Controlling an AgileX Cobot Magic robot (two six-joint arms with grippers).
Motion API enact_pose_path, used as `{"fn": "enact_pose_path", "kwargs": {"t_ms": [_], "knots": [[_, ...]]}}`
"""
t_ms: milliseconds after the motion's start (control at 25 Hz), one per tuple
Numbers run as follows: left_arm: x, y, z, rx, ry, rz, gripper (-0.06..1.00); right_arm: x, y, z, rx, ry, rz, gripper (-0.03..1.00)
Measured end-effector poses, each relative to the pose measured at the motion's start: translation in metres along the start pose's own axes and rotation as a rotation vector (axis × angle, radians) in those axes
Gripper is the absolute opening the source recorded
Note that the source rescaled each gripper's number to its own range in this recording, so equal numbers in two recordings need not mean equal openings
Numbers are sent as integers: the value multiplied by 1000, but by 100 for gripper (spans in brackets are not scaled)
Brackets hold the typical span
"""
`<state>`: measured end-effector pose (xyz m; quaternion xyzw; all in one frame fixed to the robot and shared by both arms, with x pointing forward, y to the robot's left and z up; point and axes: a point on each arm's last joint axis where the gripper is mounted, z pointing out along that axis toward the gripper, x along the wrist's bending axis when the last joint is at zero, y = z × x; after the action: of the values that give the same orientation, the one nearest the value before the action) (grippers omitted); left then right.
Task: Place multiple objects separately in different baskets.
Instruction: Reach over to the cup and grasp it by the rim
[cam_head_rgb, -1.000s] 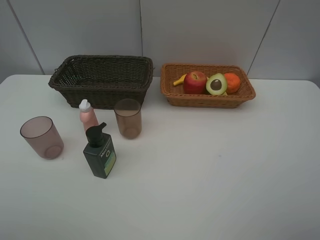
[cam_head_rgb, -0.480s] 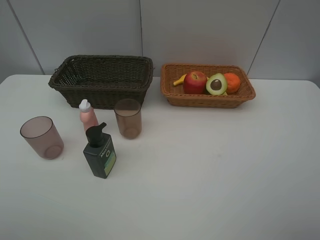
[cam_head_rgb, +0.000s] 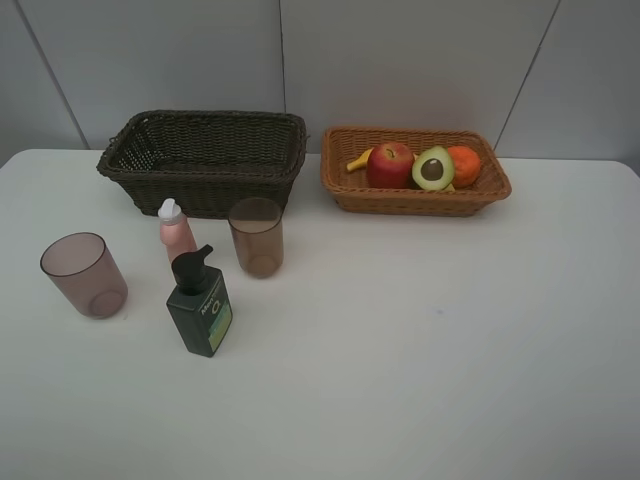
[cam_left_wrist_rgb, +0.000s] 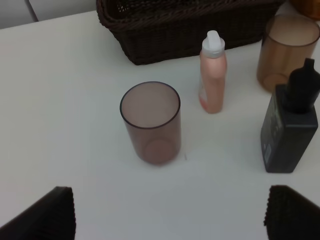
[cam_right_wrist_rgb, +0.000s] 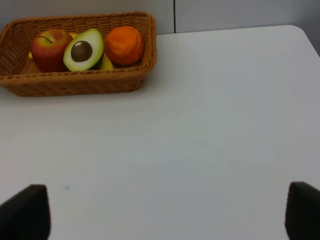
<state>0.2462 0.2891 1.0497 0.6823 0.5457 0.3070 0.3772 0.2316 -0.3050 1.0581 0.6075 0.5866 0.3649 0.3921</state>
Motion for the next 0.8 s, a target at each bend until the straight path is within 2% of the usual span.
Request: {"fn": "enact_pose_path", "kwargs": {"t_ms": [400,800], "knots": [[8,54,23,160,-14,-11,100,0,0,0,0,-1,0,100],[20,97,83,377,-66,125,100,0,0,0,0,-1,0,100]]}}
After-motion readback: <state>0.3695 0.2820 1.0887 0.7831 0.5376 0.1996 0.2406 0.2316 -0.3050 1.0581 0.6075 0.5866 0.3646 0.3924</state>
